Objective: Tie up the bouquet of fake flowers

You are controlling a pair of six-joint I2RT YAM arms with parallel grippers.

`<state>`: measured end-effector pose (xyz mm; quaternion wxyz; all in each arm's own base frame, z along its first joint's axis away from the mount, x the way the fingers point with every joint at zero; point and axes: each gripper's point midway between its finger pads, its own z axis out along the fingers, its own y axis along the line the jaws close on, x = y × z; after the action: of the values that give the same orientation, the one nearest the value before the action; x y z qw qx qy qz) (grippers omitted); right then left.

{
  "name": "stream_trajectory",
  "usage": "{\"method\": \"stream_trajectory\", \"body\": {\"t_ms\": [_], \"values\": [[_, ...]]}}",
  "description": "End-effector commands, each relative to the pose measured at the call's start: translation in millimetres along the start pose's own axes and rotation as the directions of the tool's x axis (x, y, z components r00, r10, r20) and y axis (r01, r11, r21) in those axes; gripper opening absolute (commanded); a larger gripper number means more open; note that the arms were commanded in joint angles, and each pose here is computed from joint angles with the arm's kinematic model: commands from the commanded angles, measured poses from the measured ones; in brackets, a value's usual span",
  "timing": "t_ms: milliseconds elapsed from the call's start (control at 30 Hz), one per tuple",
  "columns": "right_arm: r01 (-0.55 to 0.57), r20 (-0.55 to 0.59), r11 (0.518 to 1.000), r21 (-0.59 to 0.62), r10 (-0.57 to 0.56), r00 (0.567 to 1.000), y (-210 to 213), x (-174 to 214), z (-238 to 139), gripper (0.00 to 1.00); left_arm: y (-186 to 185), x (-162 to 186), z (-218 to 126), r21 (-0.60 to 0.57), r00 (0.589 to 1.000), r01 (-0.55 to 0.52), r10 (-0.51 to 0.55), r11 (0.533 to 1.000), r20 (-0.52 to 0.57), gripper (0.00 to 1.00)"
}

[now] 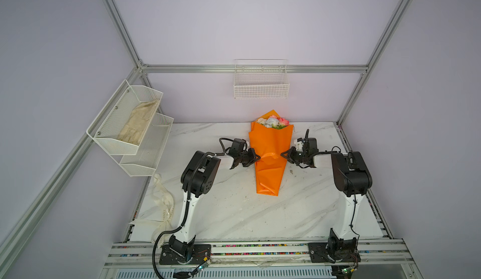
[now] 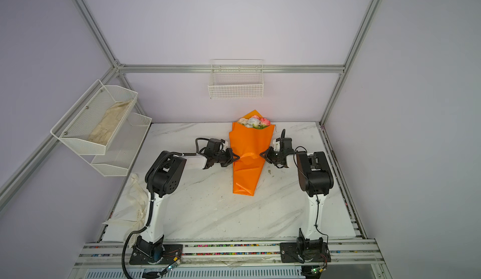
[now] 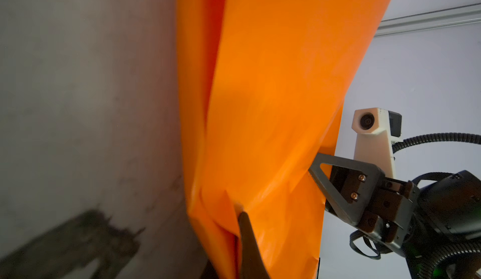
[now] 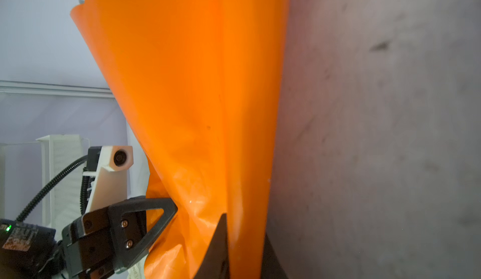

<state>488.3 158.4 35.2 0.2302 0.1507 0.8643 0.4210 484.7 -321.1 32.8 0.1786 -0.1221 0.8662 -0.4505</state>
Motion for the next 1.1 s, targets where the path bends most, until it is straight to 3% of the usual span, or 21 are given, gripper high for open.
{"method": "stream_trajectory", "body": {"t_ms": [0, 167, 300, 367, 533, 633, 800, 1067], "values": [[0.014, 0.005, 1.000, -0.004, -0.014, 1.000, -6.1, -14.5, 5.4, 0.15, -9.1, -25.3, 8.9, 0.007, 0.997, 0.023, -0.023, 1.000, 0.073, 0.05], [0.009, 0.005, 1.000, -0.005, -0.009, 1.000, -15.4, -30.2, 11.6, 0.15, -19.1, -30.3, 19.5, 0.045, 0.995, 0.042, -0.046, 0.998, 0.094, 0.06], [0.013, 0.014, 1.000, 0.010, -0.013, 1.000, -19.3, -38.4, 4.9, 0.16, -26.7, -20.2, 24.8, 0.072, 0.993, 0.071, -0.077, 0.995, 0.085, 0.12], [0.013, 0.010, 1.000, -0.006, -0.013, 1.000, -15.8, -40.3, 1.1, 0.17, -32.1, -16.5, 22.0, 0.092, 0.993, 0.073, -0.081, 0.993, 0.089, 0.20], [0.043, 0.026, 0.999, -0.013, -0.043, 0.999, -1.4, -45.7, -18.4, 0.24, -38.6, -19.0, -8.2, 0.054, 0.989, 0.027, -0.034, 0.998, 0.145, 0.43], [0.051, 0.061, 0.999, 0.005, -0.051, 0.997, 3.7, -52.1, -35.1, 0.42, -38.1, -22.7, -29.2, -0.006, 0.987, -0.004, 0.005, 1.000, 0.160, 0.59], [0.041, 0.111, 0.999, 0.030, -0.044, 0.993, 7.6, -56.5, -63.9, 0.53, -31.7, -26.4, -62.2, -0.041, 0.982, -0.017, 0.024, 0.999, 0.188, 0.67], [0.097, 0.119, 0.994, 0.047, -0.102, 0.988, 25.9, -44.5, -92.3, 0.57, -45.4, -14.3, -93.8, -0.020, 0.980, -0.096, 0.098, 0.995, 0.175, 0.72]]}}
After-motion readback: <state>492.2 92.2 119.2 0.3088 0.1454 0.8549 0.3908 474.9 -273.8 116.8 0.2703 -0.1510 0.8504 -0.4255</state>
